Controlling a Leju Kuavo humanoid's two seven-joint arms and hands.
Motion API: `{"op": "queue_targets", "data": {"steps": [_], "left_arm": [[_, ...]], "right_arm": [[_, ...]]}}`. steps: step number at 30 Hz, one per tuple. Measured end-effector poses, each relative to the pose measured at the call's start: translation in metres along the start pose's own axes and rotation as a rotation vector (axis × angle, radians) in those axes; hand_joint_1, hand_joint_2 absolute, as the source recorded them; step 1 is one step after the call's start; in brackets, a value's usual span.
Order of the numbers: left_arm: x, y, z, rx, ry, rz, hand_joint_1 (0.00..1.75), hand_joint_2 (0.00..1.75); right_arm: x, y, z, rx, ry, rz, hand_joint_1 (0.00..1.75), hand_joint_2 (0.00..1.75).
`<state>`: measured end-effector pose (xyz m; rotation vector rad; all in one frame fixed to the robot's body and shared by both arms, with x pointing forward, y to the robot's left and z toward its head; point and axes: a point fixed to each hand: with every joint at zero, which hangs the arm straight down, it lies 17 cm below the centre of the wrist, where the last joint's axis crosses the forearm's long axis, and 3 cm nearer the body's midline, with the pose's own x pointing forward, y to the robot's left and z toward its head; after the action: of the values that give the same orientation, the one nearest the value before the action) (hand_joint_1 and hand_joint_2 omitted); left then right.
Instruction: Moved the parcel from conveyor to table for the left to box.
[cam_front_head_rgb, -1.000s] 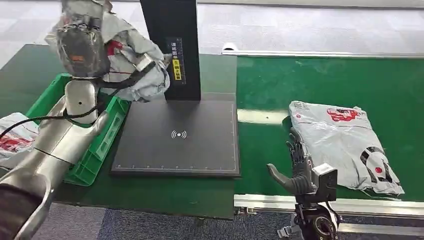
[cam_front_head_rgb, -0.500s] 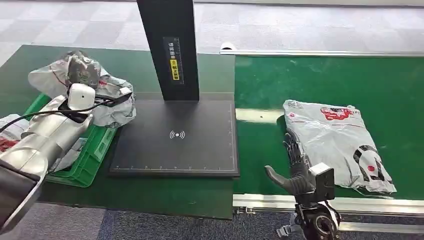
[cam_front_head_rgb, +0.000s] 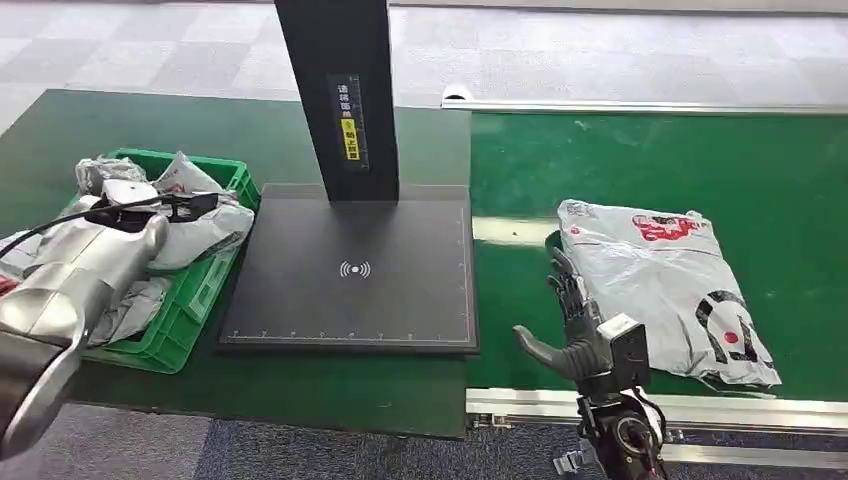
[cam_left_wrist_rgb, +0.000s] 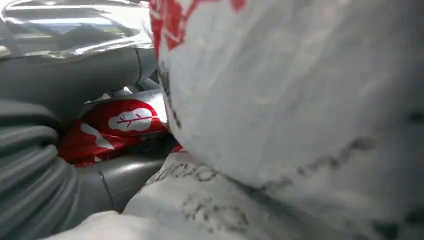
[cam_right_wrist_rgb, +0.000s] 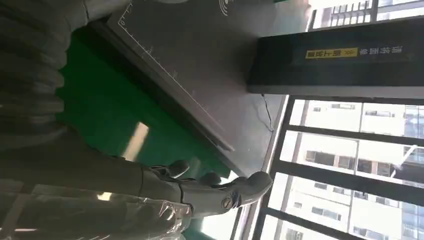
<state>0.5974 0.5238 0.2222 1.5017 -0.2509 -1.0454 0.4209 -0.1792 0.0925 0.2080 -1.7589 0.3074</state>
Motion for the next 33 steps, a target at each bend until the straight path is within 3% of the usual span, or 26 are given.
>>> {"op": "queue_targets", "data": {"steps": [3, 4, 7, 8, 23, 28, 29, 33], "left_arm": [[-0.004, -0.009, 0.0, -0.055, 0.019, 0.055, 1.75, 1.75], [-0.005, -0.014, 0.001, -0.08, 0.025, 0.084, 0.33, 1.75], [-0.003, -0.024, 0.002, -0.142, 0.019, 0.164, 0.33, 1.75], [-0.003, -0.026, 0.002, -0.153, 0.018, 0.183, 0.0, 1.75], [0.008, -0.029, 0.002, -0.161, -0.012, 0.292, 0.0, 1.75], [0.014, -0.024, 0.001, -0.145, -0.024, 0.432, 0.0, 1.75], [0.019, -0.019, 0.001, -0.128, -0.045, 0.471, 0.0, 0.0], [0.041, 0.034, 0.002, 0.073, -0.199, 0.679, 0.0, 0.0]], "right_arm": [[-0.002, 0.003, 0.001, 0.002, 0.006, 0.0, 0.0, 1.75], [-0.003, 0.004, 0.001, 0.004, 0.01, 0.001, 0.0, 1.75], [-0.005, 0.006, 0.003, 0.005, 0.02, 0.002, 0.0, 1.75], [-0.006, 0.007, 0.003, 0.005, 0.022, 0.001, 0.0, 1.75], [-0.01, 0.012, 0.007, 0.008, 0.037, -0.005, 0.0, 1.75], [-0.013, 0.013, 0.007, 0.012, 0.053, -0.003, 0.0, 1.75], [-0.013, 0.013, 0.007, 0.012, 0.055, -0.003, 0.0, 1.75], [-0.01, 0.012, 0.008, 0.007, 0.052, -0.009, 0.0, 1.75]]}}
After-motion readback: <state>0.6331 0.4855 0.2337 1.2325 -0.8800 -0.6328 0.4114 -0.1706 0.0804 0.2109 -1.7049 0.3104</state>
